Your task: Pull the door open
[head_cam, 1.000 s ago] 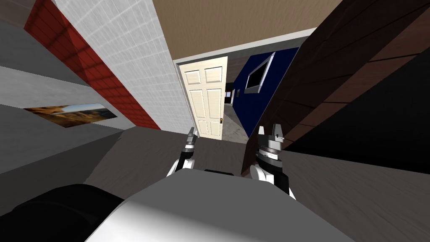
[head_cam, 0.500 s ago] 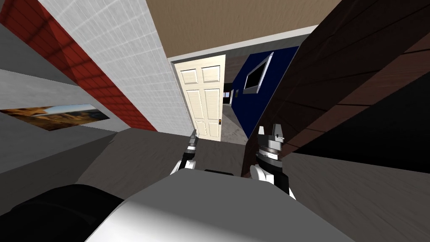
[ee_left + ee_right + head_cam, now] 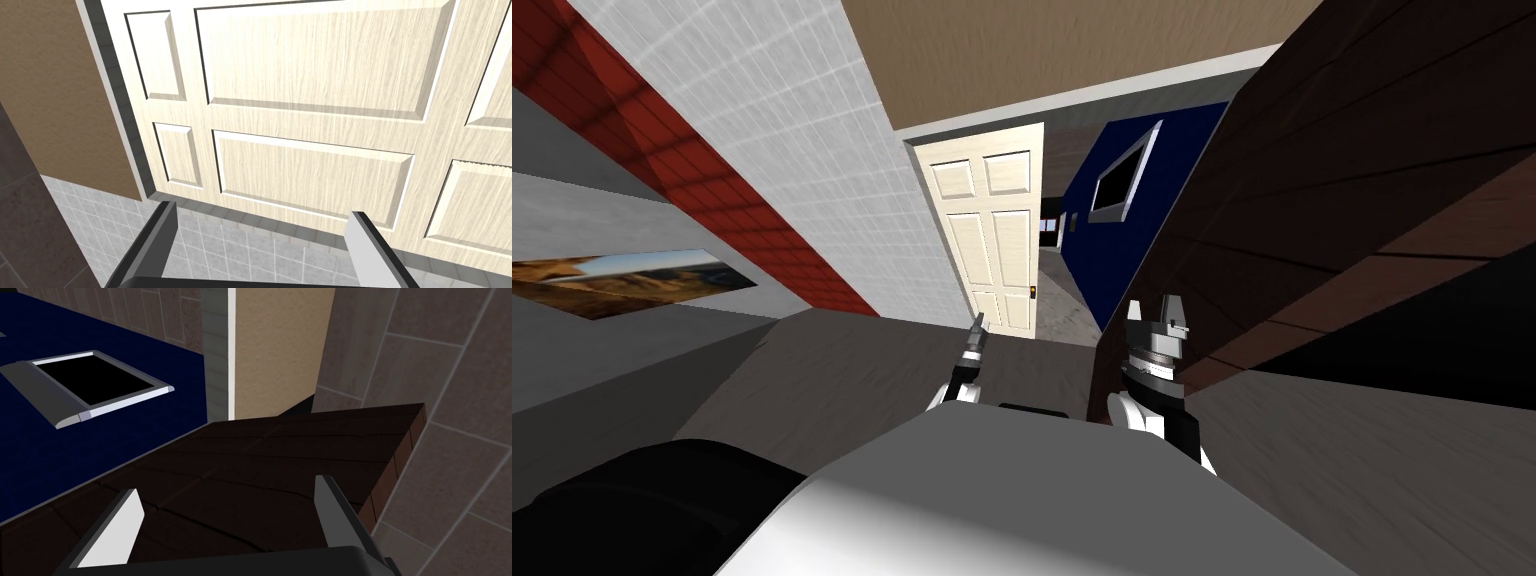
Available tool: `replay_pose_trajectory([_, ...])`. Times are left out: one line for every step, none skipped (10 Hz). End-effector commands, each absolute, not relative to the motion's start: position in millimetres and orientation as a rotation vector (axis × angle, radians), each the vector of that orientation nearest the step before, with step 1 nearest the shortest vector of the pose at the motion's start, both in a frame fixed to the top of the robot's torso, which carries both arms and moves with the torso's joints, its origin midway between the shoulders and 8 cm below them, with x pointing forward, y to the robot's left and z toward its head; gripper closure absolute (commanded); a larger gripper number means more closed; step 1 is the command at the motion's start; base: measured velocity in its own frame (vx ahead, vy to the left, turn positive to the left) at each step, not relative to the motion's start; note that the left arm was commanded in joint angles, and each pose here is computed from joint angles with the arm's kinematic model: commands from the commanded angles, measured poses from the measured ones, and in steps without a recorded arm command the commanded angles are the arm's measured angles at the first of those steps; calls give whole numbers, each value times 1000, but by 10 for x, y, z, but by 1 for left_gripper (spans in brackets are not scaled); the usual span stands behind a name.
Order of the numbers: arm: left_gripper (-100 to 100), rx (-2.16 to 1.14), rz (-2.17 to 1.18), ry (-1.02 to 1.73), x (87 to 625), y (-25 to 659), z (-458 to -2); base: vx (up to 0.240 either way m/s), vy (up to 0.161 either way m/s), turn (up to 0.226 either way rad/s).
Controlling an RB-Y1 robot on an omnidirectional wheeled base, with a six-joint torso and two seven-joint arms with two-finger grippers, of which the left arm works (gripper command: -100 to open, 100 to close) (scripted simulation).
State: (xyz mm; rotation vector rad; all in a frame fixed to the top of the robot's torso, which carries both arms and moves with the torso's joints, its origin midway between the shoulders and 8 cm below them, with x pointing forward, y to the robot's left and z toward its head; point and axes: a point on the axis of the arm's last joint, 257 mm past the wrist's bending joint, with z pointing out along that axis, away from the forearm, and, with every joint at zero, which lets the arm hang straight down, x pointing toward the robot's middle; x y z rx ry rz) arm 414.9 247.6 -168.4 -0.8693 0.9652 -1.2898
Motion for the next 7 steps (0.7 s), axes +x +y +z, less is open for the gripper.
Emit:
replay_pose_trajectory([-100,-880,-1287,979,4156,2479,-1792,84,-3,-25])
replay_pose_trajectory([-100,-886,-1285,988,4162,2468,-1851,81,-17,-25])
replay_pose_trajectory([-100,-892,-1284,996,4168,2457,-1910,80,-13,-22])
replay_pose_trajectory([-100,-898,-1282,1005,4173,2446,-1969,79,-23,-28])
replay_pose_trajectory([-100,-904,-1281,1013,4177,2435,-2028,88,-18,-22])
replay_pose_trajectory([-100,-917,-1278,1030,4184,2410,-2145,124,-21,-36])
replay_pose_trajectory([-100,-924,-1277,1038,4187,2398,-2202,126,-14,-28])
